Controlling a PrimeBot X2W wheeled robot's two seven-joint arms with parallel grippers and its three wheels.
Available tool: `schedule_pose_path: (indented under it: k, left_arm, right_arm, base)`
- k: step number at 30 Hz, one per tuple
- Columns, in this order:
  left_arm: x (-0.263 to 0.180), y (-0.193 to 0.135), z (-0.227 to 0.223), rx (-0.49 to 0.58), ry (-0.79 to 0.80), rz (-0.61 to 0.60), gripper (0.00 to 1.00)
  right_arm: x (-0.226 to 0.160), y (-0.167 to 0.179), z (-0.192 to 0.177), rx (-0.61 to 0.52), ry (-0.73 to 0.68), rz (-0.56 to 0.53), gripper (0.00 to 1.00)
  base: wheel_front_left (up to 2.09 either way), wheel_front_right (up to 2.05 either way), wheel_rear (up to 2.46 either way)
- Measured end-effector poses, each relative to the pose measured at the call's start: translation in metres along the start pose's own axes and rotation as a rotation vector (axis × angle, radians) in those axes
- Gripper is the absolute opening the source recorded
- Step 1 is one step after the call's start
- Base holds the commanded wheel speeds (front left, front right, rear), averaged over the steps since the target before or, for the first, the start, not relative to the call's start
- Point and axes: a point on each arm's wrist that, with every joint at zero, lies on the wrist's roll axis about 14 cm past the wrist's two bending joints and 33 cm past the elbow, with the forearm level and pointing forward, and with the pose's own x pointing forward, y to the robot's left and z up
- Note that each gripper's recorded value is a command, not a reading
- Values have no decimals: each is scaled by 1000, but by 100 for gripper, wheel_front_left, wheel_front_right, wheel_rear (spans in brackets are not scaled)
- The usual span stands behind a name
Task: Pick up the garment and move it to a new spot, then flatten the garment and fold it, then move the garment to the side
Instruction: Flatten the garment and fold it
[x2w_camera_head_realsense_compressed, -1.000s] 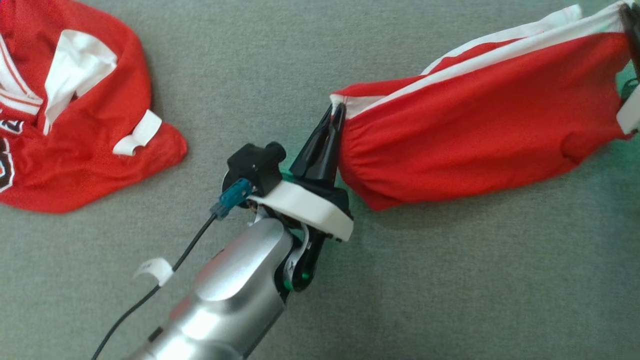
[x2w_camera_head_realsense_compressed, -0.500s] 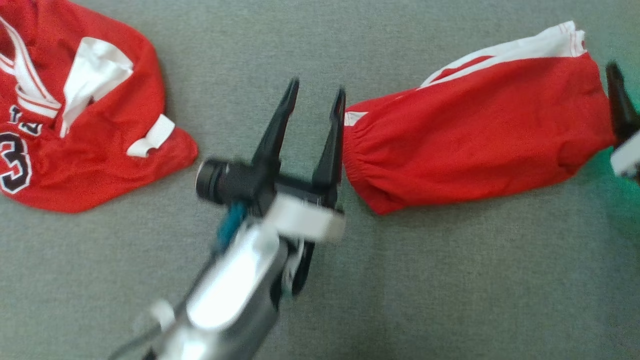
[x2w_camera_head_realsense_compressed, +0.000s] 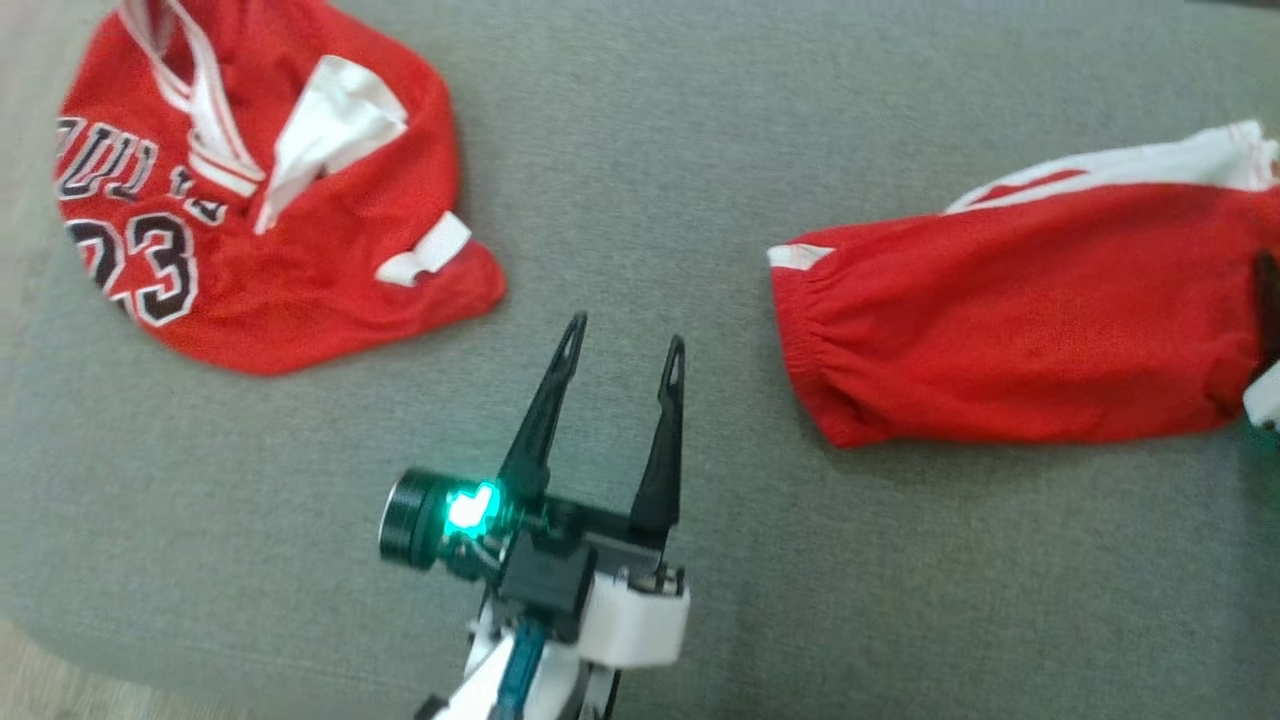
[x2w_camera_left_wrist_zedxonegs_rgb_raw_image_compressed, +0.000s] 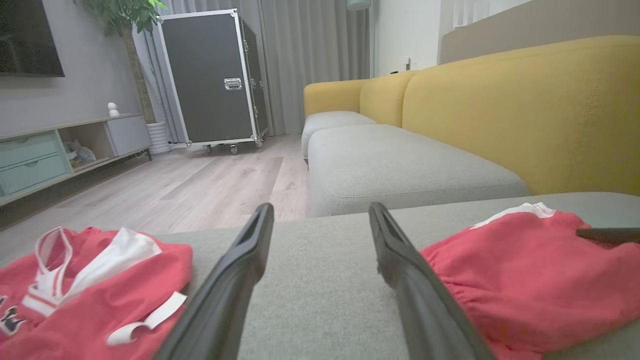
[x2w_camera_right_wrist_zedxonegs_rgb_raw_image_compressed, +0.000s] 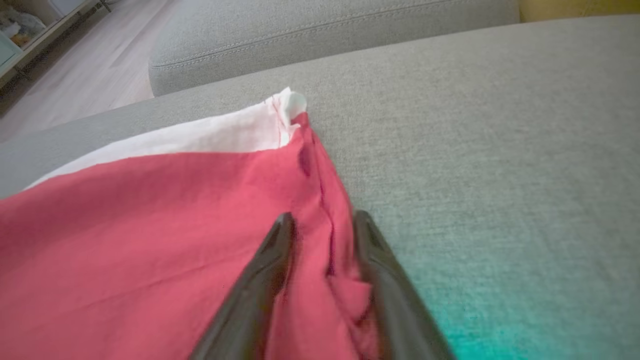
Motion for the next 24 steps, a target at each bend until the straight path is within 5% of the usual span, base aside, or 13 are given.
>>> schedule_pose_path:
  k: [11, 24]
  left_arm:
    - [-21, 22, 4, 19, -3, 70, 100]
    - [-2, -15, 13, -14, -51, -71, 100]
  right_arm:
    - [-16, 0, 5, 20, -32, -3, 0]
    - [-98, -101, 22, -46, -114, -232, 0]
  base:
    - [0, 0, 0]
    - [0, 0, 0]
